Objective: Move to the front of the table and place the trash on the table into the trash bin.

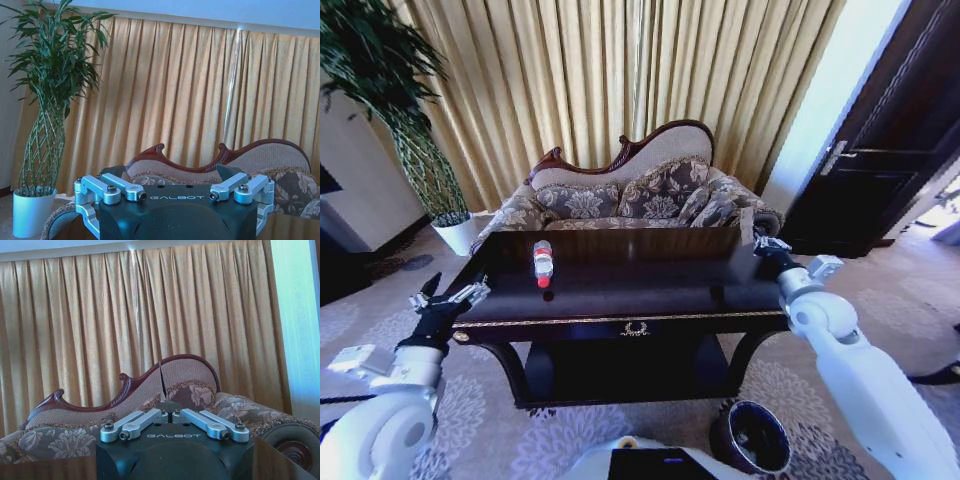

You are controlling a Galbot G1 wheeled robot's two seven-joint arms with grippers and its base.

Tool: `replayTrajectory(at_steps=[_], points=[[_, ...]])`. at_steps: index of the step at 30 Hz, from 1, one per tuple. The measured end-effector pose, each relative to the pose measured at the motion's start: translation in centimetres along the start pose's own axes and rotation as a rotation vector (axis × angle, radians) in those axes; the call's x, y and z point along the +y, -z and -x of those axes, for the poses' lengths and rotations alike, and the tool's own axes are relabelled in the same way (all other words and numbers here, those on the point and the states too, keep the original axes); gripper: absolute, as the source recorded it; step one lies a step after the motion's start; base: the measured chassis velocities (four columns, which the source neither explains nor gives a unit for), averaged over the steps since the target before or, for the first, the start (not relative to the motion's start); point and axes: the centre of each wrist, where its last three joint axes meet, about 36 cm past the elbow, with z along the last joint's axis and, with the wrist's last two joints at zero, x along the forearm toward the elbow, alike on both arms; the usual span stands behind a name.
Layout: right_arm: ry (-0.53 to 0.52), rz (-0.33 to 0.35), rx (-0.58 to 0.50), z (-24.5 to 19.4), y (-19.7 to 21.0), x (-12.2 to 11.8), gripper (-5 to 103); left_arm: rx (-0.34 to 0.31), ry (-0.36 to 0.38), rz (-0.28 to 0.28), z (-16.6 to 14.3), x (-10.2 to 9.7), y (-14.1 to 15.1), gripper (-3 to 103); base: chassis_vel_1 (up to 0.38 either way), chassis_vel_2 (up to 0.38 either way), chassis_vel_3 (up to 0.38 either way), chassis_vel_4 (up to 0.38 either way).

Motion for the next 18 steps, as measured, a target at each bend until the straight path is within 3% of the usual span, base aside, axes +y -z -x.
replayTrajectory(at_steps=[18], points=[[0.003, 0.003, 0.013, -0.09, -0.63, 0.27, 0, -0.003, 0.004, 0.004, -0.15, -0.05, 0.08, 100, 0.018, -0.024, -0.02, 0.023]])
